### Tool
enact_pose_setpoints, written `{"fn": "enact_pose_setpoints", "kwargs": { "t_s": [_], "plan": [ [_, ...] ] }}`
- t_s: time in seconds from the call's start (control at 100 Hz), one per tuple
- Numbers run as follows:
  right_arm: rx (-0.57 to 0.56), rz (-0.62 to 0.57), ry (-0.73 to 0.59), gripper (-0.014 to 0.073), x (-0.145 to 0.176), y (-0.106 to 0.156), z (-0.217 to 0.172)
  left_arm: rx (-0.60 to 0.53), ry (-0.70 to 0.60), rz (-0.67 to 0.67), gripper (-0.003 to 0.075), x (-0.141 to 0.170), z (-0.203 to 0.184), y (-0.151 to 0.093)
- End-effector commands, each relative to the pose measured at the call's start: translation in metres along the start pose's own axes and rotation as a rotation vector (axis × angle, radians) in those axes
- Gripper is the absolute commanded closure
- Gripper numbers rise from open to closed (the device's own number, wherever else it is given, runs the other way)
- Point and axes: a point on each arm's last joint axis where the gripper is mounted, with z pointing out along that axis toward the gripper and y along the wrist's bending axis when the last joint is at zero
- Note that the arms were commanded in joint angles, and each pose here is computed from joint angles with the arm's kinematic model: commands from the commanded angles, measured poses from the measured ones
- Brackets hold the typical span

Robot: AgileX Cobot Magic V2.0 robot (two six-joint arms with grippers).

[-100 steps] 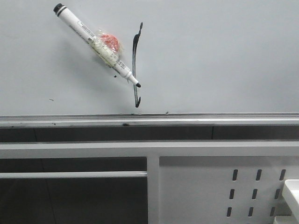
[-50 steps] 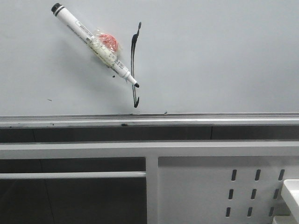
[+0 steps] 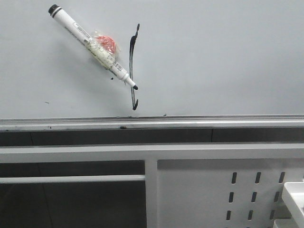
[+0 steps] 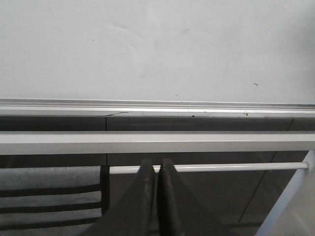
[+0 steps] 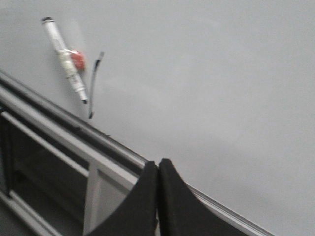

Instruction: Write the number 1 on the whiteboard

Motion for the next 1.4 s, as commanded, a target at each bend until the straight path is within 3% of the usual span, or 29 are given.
{"fn": "enact_pose_setpoints", "kwargs": {
  "t_s": [0.0, 0.17, 0.25, 0.49, 1.39],
  "plan": [
    [0.091, 0.04, -0.135, 0.0645, 0.006, -0.002, 0.005, -0.002, -0.025, -0.013, 0.074, 0.007, 0.002, 0.001],
    [0.19, 0.148, -0.118, 0.0645, 0.063, 0.005, 0.018, -0.002, -0.025, -0.013, 0.074, 0.007, 0.002, 0.001],
    [0.214, 0.17, 0.015, 0.0645, 0.071, 0.003, 0.018, -0.002, -0.025, -0.013, 0.074, 0.007, 0.002, 0.001],
    [0.233, 0.199, 0.171, 0.0645, 0.09, 0.005, 0.01, -0.002, -0.025, -0.013, 0.074, 0.007, 0.002, 0.001],
    [0.234, 0.206, 0.154, 0.0645, 0.089, 0.005, 0.009, -0.001, -0.025, -0.014, 0.074, 0.007, 0.002, 0.001]
  ]
}}
